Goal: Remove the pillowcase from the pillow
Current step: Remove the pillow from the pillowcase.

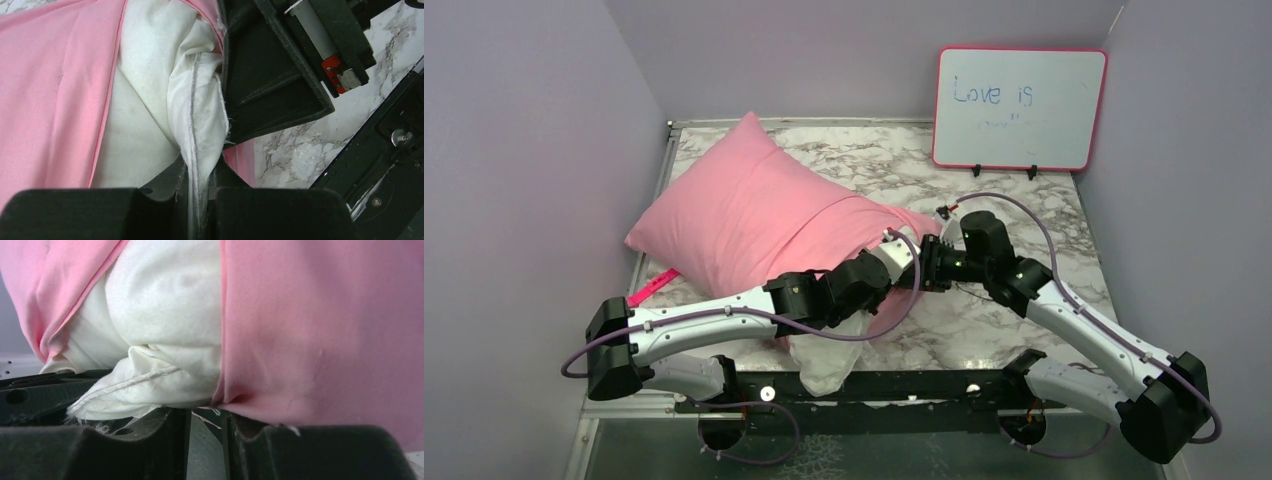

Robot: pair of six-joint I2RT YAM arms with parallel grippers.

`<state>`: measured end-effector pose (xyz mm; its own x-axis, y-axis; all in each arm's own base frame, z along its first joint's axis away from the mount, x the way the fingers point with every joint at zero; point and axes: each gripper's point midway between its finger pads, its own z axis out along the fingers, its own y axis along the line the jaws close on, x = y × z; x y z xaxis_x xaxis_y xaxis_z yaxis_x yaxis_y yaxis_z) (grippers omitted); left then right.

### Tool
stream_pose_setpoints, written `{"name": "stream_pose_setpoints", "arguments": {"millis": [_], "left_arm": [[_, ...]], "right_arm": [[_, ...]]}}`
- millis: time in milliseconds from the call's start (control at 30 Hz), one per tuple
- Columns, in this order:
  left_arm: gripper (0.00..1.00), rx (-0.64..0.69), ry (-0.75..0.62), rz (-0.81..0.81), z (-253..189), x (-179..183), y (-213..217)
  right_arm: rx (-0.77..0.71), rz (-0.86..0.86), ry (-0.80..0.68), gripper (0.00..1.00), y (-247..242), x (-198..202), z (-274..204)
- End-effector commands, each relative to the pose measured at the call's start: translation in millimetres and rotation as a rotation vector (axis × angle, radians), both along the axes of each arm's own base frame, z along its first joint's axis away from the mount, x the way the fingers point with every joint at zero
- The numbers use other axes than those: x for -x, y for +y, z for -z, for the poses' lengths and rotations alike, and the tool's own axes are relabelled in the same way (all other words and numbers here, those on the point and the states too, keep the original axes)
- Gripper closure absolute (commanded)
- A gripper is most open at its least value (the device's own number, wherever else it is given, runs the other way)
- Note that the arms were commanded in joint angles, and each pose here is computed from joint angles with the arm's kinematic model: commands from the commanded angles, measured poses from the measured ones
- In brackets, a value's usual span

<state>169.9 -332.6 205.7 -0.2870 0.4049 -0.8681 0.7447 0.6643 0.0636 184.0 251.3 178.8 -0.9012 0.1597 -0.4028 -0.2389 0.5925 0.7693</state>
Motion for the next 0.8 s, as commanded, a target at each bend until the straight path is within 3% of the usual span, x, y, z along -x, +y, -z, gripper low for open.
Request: {"name": "stream_pose_setpoints", "arguments": {"millis": [0, 167, 267, 333, 567, 767], "left_arm": [[1.0, 0.26, -0.048, -0.047, -70, -9, -24], [1.0, 0.244, -0.072, -0.12, -68, -16, -5], [1.0, 0.243, -0.07, -0.114, -69, -13, 2], [1.0, 0.235, -0.063, -0.098, -66, -9, 7], [1.0, 0.191, 0.009, 0.063, -48, 23, 17], [1.0, 0.064, 0.055, 0.119, -29, 35, 30]], "right_arm": [[0.076, 0.13, -0.023, 0.71, -12, -20, 16], [0.246, 0.239, -0.051, 0.85, -44, -28, 39], [0.483, 0.399, -0.112, 0.97, -89, -51, 50], [0.586, 0.48, -0.151, 0.99, -107, -67, 42], [0.591, 0.601, -0.259, 0.99, -121, -122, -13], [0.521, 0.65, -0.312, 0.99, -121, -136, -45]]}}
